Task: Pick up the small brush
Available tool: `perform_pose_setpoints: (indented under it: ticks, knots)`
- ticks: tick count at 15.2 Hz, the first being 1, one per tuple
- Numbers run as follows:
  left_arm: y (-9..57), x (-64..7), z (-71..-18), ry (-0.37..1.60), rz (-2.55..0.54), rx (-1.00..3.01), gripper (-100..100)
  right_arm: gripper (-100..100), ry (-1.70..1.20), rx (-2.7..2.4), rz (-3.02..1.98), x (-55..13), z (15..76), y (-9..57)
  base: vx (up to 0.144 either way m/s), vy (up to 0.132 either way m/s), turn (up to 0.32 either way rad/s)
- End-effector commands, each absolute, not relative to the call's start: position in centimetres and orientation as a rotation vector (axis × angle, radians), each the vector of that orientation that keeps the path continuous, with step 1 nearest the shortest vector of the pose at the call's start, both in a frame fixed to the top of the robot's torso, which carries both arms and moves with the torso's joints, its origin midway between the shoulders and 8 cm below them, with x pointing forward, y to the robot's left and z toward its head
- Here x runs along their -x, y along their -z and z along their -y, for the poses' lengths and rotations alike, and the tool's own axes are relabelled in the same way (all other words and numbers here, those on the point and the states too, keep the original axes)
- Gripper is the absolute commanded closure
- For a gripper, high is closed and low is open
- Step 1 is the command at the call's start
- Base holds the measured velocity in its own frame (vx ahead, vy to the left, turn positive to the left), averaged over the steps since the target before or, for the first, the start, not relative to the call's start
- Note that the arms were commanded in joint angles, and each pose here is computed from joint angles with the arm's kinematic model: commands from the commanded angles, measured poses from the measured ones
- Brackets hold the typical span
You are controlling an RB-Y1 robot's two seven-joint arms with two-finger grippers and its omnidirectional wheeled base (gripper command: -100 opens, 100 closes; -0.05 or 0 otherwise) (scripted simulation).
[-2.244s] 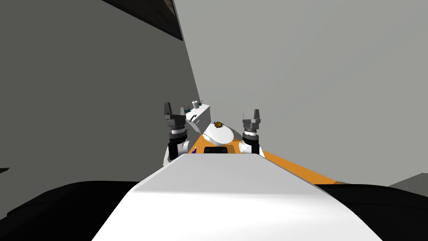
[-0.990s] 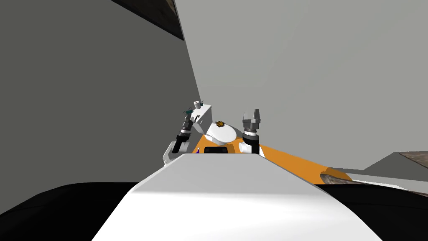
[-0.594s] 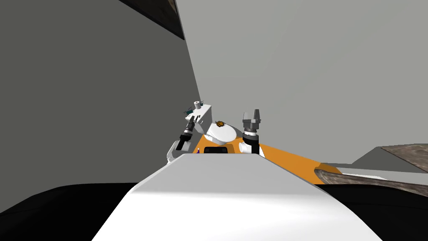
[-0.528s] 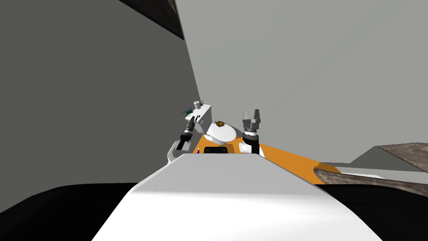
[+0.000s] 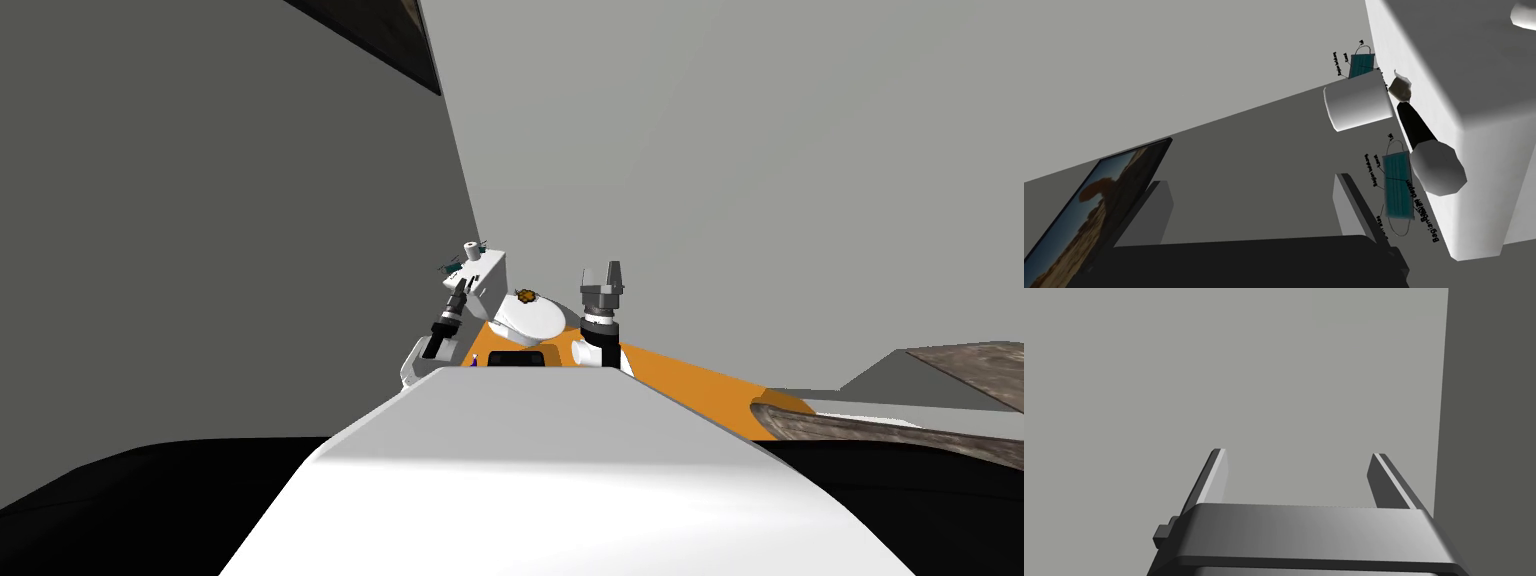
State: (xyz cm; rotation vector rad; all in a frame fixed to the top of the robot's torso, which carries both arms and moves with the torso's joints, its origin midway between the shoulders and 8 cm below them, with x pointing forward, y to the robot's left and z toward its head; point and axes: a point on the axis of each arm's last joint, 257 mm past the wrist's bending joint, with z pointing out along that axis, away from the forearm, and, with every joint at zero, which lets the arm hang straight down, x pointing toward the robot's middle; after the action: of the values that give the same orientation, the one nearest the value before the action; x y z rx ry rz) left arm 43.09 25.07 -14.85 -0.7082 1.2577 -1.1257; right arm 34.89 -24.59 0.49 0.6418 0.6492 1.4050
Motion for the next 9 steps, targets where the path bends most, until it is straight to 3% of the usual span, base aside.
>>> perform_pose_setpoints:
  ticks: [1, 9]
  knots:
    - [14.78, -43.03, -25.51, 1.122, -1.269, 0.695, -100, 0, -1.405, -0.642, -0.649, -34.89, 24.59, -0.49, -0.010, -0.005, -0.032]
    - [15.16, -43.08, -25.88, 1.116, -1.281, 0.696, -100, 0, -1.405, -0.642, -0.649, -34.89, 24.59, -0.49, 0.001, 0.000, 0.004]
